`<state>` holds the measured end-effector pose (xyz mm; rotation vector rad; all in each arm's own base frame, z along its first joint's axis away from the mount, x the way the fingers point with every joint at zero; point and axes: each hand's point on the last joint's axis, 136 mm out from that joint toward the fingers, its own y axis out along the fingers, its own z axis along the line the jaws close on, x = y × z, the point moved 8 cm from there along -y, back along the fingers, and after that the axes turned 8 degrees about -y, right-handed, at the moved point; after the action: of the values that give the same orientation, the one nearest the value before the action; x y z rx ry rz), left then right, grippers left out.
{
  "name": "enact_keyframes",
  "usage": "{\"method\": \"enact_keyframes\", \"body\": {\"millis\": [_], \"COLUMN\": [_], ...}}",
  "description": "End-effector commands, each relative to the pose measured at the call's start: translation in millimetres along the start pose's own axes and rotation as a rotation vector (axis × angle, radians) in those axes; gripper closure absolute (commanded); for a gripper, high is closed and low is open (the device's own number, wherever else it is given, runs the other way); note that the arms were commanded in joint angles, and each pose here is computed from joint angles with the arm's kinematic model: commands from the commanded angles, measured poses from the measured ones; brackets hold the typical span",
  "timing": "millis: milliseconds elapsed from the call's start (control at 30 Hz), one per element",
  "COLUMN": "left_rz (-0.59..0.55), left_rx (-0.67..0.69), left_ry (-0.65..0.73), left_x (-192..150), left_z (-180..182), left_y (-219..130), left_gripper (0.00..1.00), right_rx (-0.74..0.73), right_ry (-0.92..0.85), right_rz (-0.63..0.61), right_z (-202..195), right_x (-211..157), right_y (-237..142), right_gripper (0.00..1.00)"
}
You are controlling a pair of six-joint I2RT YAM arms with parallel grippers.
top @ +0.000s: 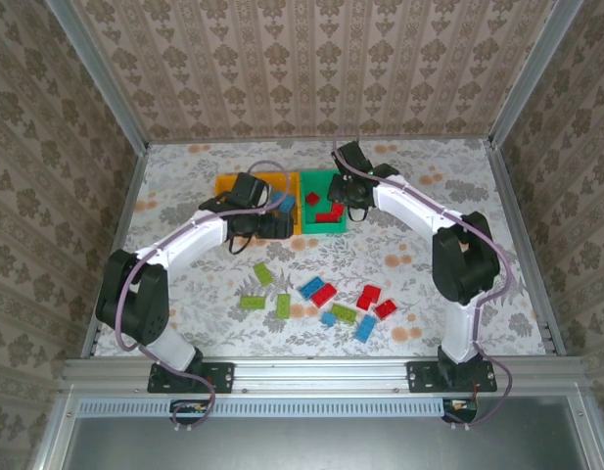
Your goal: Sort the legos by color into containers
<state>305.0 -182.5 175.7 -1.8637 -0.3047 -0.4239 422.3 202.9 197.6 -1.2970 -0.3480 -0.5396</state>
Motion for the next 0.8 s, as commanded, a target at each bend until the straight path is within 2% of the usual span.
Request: {"method": "enact_keyframes", "body": {"millis": [0,167,267,333,467,633,767], "left_rz": [0.021,0.144,0.205,0.240,0.281,0.310,0.354], "left_rx": [0.068,0.147,0.144,0.146,0.154,0.150,0.162], "left_ry": [-0.016,-0.154,-0.250,-0.306,-0.366,-0.402,-0.414], "left_x": [-12.6,-42.6,-59.5,-68.7,-77.9,-76.9,-77.6], "left_z": [10.4,24.0,28.1,30.6,33.1,29.5,27.1], "left_y": [-5.2,-2.9,-0.4,3.5,9.5,13.2,18.7], "left_gripper": [0.00,0.00,0.00,0.00,0.00,0.00,0.03], "right_rx": [0.029,0.006,-0.015,-0.019,-0.030,-0.016,0.016], "right_ry": [-0.012,-0.016,-0.016,-0.015,-0.017,-0.025,-0.025], "right_rz": [-0.026,-0.042,-0.046,-0.049,-0.056,-0.052,-0.061], "right_z": [9.2,14.8,15.8,17.6,18.5,20.7,23.4], "right_x": [16.0,27.3,30.8,33.3,35.6,36.6,34.7], "right_y": [13.7,31.5,41.2,47.9,55.6,57.6,46.8], "right_gripper": [0.64,0.60,0.58,0.54,0.50,0.39,0.26]}}
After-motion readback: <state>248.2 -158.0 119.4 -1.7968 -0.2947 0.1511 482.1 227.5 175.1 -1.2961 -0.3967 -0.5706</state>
